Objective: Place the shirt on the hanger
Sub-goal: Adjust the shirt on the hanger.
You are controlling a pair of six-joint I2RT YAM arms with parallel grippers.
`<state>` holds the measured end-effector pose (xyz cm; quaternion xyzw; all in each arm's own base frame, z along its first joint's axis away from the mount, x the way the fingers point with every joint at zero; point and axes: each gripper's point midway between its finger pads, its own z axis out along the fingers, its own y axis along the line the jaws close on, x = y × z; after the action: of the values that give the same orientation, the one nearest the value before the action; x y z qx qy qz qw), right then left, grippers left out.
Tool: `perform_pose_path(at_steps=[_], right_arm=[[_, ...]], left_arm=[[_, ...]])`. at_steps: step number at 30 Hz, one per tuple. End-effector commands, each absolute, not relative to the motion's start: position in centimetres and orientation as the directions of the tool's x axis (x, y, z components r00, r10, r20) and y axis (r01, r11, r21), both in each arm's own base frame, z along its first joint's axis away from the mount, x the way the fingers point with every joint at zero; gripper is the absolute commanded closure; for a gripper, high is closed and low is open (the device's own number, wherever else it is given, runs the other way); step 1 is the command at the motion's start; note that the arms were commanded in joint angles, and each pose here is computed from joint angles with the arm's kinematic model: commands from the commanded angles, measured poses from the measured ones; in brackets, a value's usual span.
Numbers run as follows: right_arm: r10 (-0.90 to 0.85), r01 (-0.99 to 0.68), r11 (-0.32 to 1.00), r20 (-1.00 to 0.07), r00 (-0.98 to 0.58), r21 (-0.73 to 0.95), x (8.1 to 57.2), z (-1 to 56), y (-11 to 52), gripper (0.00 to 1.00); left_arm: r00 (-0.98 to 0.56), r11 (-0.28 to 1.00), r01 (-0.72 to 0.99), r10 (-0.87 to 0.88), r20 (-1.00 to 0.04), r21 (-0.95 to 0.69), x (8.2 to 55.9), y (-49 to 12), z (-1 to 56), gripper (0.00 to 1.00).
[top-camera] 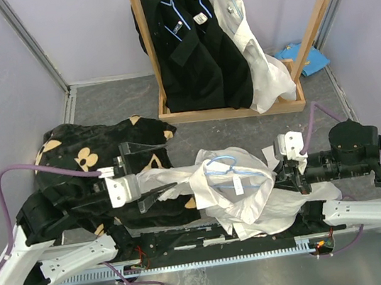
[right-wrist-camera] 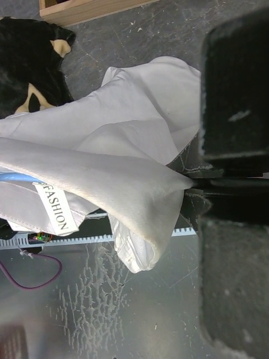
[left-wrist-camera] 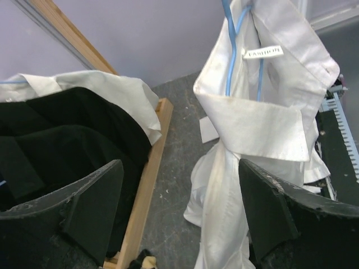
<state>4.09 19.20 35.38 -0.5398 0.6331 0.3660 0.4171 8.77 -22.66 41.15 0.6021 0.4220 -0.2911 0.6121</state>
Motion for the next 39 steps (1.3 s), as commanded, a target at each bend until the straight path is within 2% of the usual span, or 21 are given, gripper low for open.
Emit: perform_pose_path(at_steps=[1, 8, 20, 31, 36, 39], right_arm=[[-0.324, -0.988, 0.150, -0.945, -0.029, -0.022, 4.6, 37.1, 19.9, 1.00], [-0.316, -0.993, 0.117, -0.948, -0.031, -0.007, 4.1, 37.3, 20.5, 1.00], [-0.309, -0.992, 0.125, -0.950, -0.036, -0.003, 4.2, 37.1, 20.5, 1.00], [-0.289, -0.994, 0.106, -0.957, -0.026, -0.005, 4.0, 37.7, 20.7, 1.00], [-0.289, -0.994, 0.109, -0.957, -0.031, -0.001, 4.0, 37.5, 20.8, 1.00], [-0.291, -0.994, 0.108, -0.956, -0.032, 0.000, 4.0, 37.5, 20.8, 1.00]], left_arm=[[0.517, 0.103, 0.845, 0.093, -0.851, 0.524, 8.4, -23.0, 43.6, 0.10], [0.500, 0.079, 0.861, 0.059, -0.864, 0.503, 8.7, -24.8, 42.7, 0.09], [0.390, -0.060, 0.918, -0.035, -0.920, 0.392, 6.5, -27.1, 41.4, 0.10], [0.342, -0.013, 0.940, 0.031, -0.939, 0.342, 8.0, -27.6, 38.4, 0.22], [0.319, -0.012, 0.948, 0.060, -0.946, 0.319, 8.3, -27.9, 37.2, 0.14], [0.313, -0.020, 0.950, 0.070, -0.947, 0.312, 8.3, -28.0, 37.0, 0.12]])
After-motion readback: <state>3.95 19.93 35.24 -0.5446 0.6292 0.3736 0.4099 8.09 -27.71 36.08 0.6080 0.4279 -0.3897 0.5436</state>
